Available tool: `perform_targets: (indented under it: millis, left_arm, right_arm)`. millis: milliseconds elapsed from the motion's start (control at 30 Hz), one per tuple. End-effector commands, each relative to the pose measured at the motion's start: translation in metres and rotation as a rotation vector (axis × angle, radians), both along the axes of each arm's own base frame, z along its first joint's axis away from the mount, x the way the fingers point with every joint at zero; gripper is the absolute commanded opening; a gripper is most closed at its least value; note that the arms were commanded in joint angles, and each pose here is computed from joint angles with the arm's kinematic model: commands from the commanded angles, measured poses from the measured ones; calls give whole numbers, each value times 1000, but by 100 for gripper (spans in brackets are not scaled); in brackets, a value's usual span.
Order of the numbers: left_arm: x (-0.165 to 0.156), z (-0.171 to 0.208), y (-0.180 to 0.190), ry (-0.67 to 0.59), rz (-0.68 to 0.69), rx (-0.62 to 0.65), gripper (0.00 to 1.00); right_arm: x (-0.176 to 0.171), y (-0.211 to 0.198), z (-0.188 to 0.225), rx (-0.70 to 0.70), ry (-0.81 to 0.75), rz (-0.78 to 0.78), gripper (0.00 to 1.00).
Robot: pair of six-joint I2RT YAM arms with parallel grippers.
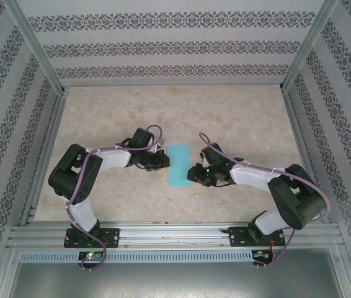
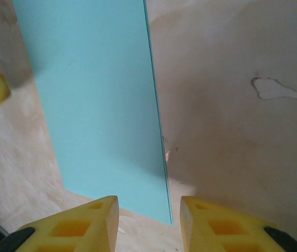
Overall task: Fold a paper plane with a square sheet of paper (fold left side to right side)
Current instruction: Fold the triangle a second time at the center of the table.
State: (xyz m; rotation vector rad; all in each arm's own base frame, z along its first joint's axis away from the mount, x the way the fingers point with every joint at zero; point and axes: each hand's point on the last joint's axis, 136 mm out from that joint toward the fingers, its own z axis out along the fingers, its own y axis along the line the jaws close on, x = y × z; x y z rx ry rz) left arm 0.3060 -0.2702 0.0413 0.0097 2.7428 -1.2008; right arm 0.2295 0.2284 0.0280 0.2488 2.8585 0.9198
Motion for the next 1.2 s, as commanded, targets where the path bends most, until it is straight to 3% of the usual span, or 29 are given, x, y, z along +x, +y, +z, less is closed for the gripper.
perform_targets:
  millis: [0, 467, 667, 1167]
  left_arm:
    - [-4, -4, -7, 34, -12, -21, 9]
    - [-18, -51, 20, 119, 34, 164, 5]
    - [-24, -57, 24, 133, 40, 178, 4]
    - [-24, -57, 23, 133, 36, 171, 4]
  right_arm:
    - [-5, -6, -9, -41, 17, 9, 37]
    - [-14, -5, -2, -8, 35, 24, 37]
    - [-22, -4, -7, -20, 65, 40, 33]
    - [-15, 9, -7, -31, 48, 60, 33]
